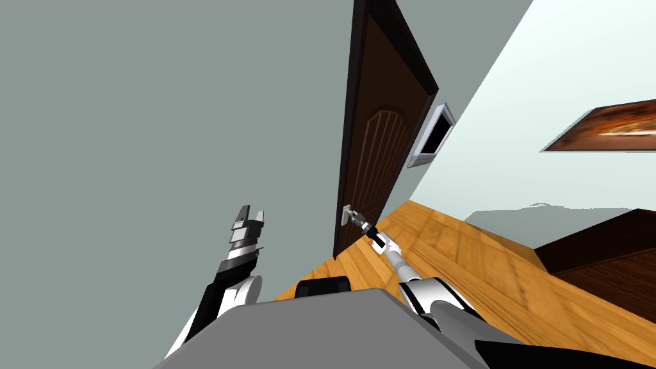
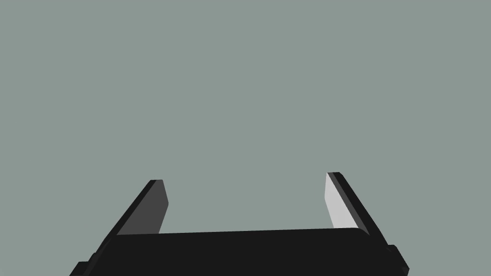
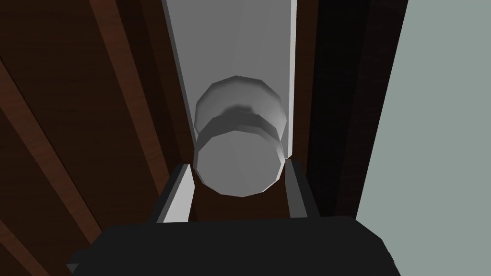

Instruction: Pull the door open

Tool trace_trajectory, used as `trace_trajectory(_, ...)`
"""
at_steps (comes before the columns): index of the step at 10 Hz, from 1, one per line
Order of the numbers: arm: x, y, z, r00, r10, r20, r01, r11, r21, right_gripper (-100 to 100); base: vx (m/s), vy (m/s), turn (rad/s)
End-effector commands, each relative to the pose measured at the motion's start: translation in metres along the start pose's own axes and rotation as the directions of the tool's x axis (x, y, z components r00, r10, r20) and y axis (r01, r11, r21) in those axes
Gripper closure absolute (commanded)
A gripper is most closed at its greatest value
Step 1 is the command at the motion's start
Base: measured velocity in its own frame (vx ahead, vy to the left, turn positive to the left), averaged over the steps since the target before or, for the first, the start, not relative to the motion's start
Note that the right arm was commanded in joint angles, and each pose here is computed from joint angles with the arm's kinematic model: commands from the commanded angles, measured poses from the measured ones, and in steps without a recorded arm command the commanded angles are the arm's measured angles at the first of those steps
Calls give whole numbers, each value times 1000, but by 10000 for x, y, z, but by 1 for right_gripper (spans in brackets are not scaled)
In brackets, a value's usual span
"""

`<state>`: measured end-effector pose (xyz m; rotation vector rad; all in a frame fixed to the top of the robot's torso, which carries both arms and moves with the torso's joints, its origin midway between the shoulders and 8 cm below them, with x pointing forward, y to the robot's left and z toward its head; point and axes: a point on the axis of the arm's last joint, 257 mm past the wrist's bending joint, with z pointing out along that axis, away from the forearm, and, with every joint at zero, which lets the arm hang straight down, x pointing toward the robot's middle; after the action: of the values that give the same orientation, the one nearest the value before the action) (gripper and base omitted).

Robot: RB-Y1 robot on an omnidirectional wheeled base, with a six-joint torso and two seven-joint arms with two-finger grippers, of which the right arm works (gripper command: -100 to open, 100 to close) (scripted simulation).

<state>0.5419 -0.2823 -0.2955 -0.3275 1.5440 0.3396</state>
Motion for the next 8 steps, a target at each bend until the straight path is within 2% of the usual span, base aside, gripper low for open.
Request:
trace_trajectory(1,1,0,-1,1000,0,0,0,1000,0,100,-23,2,-10)
trace_trajectory(5,1,0,-1,1000,0,0,0,1000,0,100,0,0,0)
trace_trajectory(6,-35,-11,18,999,48,13,-48,999,8,100,-40,-72,114)
trace_trajectory(8,-58,-26,28,995,92,24,-93,996,17,100,-52,-95,142)
